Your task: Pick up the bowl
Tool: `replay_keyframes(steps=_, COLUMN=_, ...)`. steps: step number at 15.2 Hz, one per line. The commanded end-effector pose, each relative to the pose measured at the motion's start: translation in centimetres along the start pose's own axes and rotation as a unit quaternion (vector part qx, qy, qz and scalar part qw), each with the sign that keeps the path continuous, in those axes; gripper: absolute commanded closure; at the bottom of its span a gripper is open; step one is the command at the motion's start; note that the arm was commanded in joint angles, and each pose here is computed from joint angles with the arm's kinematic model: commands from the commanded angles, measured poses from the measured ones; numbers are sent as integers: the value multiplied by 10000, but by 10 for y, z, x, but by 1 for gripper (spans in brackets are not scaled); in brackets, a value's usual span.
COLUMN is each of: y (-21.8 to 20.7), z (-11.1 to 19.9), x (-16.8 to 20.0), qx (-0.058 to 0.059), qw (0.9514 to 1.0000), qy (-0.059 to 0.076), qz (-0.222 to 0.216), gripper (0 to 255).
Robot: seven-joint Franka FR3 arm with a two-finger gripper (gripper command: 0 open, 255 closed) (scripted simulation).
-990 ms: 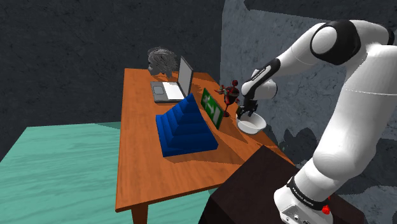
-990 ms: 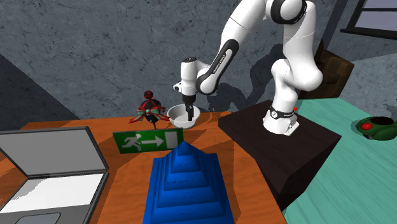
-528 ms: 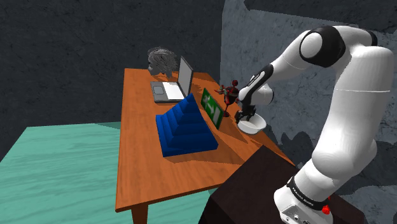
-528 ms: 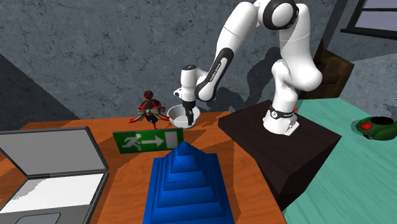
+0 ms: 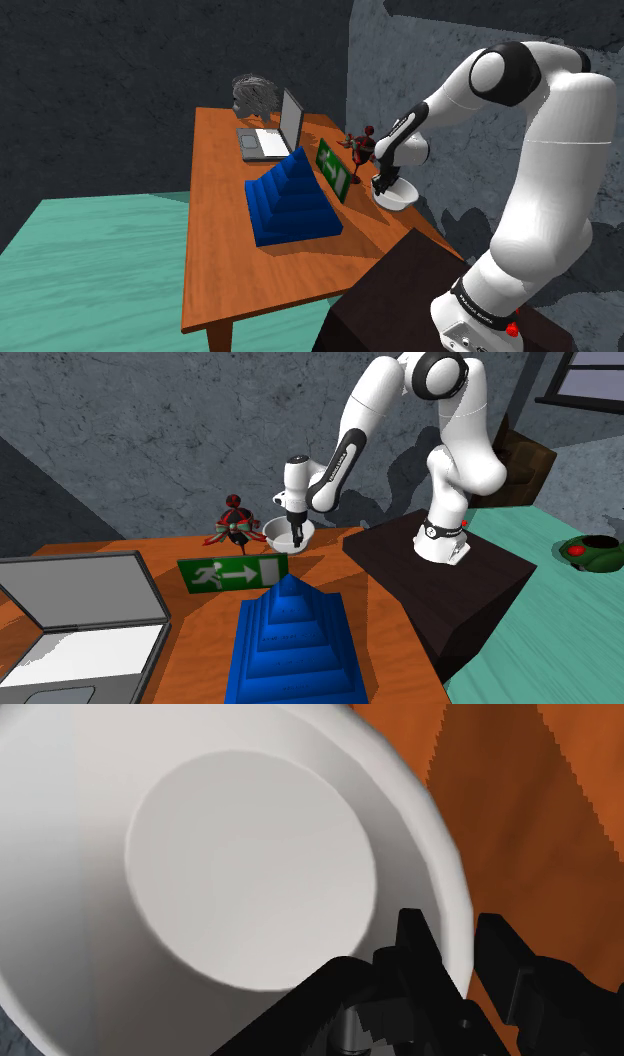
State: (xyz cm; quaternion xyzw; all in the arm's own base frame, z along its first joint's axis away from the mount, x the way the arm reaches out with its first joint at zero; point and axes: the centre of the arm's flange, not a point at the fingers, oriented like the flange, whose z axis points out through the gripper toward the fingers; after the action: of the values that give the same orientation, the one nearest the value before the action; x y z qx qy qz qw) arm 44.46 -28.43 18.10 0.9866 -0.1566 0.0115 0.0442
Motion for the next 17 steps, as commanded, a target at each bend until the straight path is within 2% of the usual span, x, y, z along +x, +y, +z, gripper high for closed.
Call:
replay_keyframes(steps=1, y=0, z=0, x=0, qx=-2, qw=10000, qy=-2, qz=0, gripper=255)
replay_keyframes(steps=3, y=0, z=0, x=0, qx=-1, qw=10000, qy=-2, qz=0, gripper=255)
replay_keyframes(steps=17, y=6, z=-73, x=3, qx=-1, qw=10000, qy=-2, qz=0, gripper=255)
